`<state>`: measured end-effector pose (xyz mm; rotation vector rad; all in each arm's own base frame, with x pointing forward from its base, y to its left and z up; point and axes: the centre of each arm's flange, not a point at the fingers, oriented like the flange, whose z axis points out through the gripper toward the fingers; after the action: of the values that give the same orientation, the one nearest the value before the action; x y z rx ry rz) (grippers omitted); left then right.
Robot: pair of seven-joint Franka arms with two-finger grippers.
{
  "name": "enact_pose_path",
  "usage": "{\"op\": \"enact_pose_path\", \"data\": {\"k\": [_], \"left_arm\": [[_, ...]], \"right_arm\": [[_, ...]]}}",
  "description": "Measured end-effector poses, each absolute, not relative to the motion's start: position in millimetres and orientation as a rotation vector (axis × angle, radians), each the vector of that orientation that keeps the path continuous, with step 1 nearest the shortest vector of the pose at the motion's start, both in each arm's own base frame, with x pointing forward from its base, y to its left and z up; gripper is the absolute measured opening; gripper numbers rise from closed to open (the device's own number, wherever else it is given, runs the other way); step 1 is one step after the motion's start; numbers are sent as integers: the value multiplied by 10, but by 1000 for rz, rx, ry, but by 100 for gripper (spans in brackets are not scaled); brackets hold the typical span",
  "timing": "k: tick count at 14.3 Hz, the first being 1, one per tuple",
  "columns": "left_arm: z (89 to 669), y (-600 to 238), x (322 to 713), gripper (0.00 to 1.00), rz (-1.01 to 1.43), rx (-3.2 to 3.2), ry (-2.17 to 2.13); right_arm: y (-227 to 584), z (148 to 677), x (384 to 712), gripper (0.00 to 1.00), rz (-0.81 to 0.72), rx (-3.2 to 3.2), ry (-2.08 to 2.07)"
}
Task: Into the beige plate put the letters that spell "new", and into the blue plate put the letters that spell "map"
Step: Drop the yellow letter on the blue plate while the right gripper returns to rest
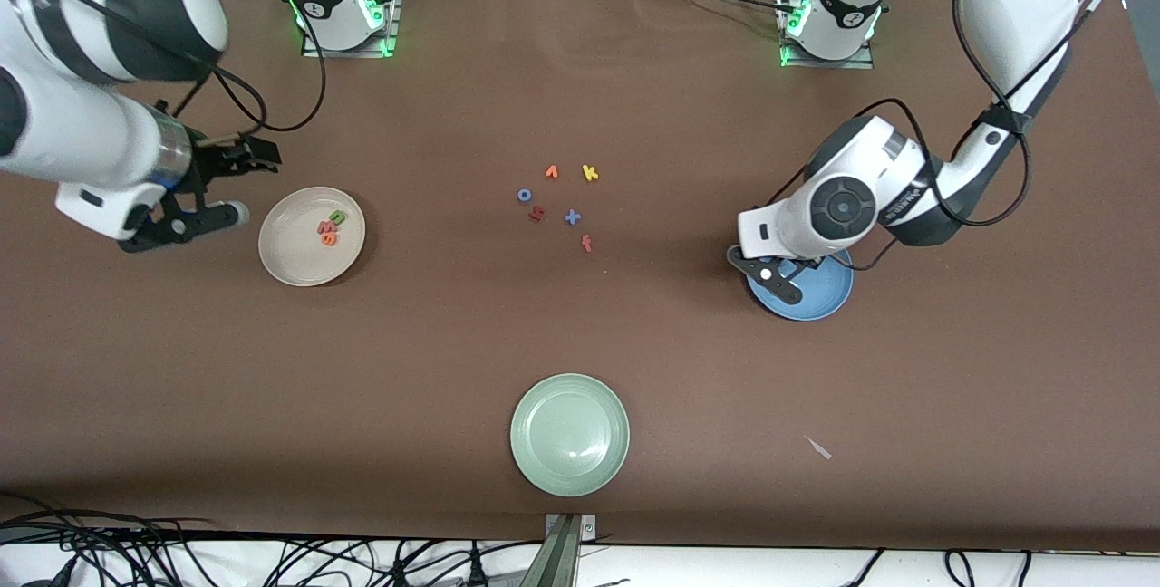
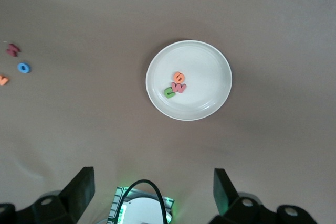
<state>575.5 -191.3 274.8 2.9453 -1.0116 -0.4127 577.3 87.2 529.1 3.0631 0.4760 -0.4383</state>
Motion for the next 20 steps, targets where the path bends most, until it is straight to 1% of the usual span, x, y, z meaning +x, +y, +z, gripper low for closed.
{"op": "enact_pose_path", "data": {"k": [4,8,9,11,12,15,16,20], "left_arm": [[2628,-1744,5798,28,-403,2962,-1080],[2345,-1545,5855,28,-378,3008,-1156],[2273,-1509,5874,33,-366,3008,-1144],[2232,-1463,5893,51,-362,3016,-1113],[2266,-1461,5916,62,-351,3021,-1107],[2524,-1505,6011,86,-299,3032,-1030],[2667,-1522,6059,99,-273,3030,-990],[3451,-1503,6299,100,-215,3069,-884]], "right_arm": [[470,5573,5551,100,-351,3122,351],[247,5696,5498,100,-317,3107,281],[249,5704,5495,100,-313,3097,276],[245,5703,5500,100,-306,3092,264],[231,5698,5503,100,-304,3090,260],[191,5675,5509,100,-305,3090,248],[184,5667,5511,100,-307,3090,247],[210,5611,5535,100,-316,3085,252]]}}
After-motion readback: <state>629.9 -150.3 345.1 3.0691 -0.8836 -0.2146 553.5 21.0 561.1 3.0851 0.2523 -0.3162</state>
